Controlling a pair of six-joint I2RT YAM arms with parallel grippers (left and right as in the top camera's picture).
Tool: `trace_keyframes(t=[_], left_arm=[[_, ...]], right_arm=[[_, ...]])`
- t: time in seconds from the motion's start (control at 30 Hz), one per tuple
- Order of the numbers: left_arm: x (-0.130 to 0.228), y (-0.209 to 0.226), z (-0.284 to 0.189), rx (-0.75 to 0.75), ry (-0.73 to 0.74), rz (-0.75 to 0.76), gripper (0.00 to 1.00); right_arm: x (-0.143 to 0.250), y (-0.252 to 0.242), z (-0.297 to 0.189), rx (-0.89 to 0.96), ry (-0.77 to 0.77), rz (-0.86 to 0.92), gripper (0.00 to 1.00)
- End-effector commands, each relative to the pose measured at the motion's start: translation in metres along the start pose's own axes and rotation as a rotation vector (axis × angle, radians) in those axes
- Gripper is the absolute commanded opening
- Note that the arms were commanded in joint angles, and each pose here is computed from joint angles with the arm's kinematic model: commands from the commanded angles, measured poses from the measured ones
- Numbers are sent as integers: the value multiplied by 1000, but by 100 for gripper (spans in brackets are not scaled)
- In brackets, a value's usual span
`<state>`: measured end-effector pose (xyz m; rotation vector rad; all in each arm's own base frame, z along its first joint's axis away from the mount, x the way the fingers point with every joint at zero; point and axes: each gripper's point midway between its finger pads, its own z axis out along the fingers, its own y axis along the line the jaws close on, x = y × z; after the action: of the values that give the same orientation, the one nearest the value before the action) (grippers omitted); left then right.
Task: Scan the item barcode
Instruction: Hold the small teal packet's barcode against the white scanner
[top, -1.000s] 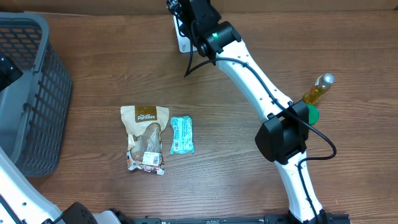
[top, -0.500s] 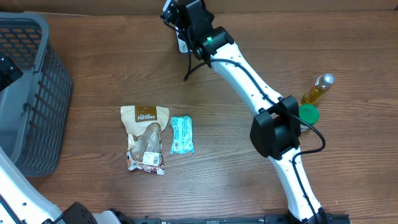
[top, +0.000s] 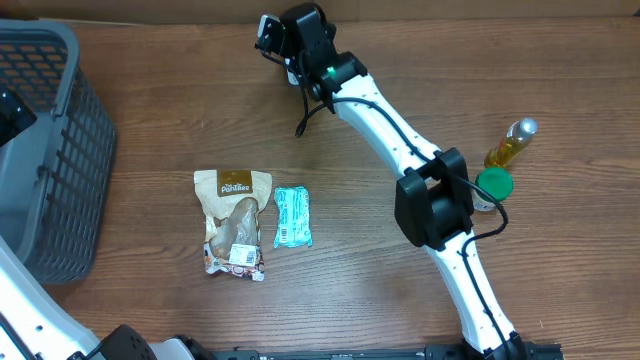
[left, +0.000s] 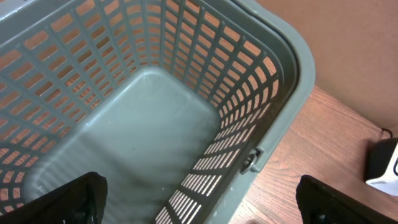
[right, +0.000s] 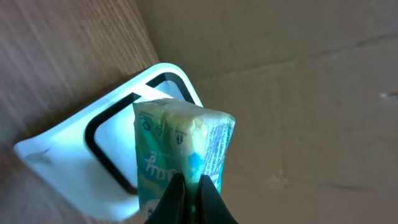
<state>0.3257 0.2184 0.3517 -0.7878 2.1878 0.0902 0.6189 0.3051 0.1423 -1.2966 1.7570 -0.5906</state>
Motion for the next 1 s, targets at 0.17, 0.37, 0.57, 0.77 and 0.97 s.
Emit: trace_keyframes(t=[0.17,0.37,0.57,0.77,0.97], left_arm=[[1,-2,3,12,7,-6,100],[2,-2,3,12,8,-6,100],[1,-2,3,12,7,-6,100],[2,-2,3,12,8,-6,100],[2,-2,3,12,8,-6,99]], right_arm=[[-2,-8,14,58,-35,-67,4],[-2,-13,20,88,-50,-124,4],[-6,-35,20,164,-84,-89,4],[-6,-32,20,154,-85,-91,4],[-6,-22,21,106,-94,-103,4]])
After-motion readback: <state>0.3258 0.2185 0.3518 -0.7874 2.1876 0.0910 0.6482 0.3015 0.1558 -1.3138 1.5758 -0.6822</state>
